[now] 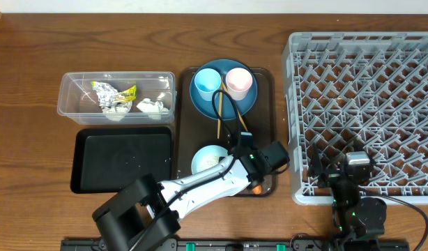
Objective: Sort waste into correct bins and load items into the dishwasher rack
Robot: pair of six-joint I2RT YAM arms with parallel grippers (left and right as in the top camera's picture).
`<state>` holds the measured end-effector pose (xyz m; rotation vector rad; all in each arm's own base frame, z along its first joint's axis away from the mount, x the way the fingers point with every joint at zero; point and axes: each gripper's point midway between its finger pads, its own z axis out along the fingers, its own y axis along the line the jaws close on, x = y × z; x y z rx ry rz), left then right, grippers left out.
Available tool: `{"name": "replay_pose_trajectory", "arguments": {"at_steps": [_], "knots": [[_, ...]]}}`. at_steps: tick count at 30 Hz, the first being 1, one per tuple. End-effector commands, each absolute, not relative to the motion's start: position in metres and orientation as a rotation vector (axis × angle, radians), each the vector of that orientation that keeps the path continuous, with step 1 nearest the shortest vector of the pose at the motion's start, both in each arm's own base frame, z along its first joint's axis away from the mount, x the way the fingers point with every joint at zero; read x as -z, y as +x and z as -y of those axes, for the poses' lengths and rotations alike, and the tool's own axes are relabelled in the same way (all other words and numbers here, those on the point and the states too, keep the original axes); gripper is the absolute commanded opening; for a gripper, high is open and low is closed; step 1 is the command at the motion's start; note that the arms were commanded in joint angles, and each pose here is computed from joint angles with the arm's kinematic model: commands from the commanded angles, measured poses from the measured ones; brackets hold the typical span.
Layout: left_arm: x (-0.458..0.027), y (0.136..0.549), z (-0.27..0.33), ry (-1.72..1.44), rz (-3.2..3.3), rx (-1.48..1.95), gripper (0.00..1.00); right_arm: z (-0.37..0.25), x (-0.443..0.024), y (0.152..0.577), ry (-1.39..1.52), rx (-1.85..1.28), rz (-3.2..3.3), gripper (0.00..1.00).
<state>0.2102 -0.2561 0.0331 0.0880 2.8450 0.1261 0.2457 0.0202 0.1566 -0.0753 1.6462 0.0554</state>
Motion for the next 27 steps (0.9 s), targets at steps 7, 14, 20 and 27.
{"name": "replay_pose_trajectory", "arguments": {"at_steps": [7,14,20,27], "knots": [[-0.025,0.207,0.248,0.114,-2.858,-0.181,0.06,-0.015,-0.155,0.246,-0.067,-0.031,-1.652,0.99],[-0.025,0.206,0.247,0.212,-2.859,-0.200,0.06,-0.015,-0.155,0.246,-0.067,-0.031,-1.652,0.99],[-0.030,0.205,0.248,0.296,-2.859,-0.186,0.06,-0.015,-0.155,0.246,-0.067,-0.031,-1.652,0.99],[-0.057,0.207,0.254,0.279,-2.816,-0.083,0.06,-0.015,-0.155,0.246,-0.067,-0.031,-1.652,0.99]]}}
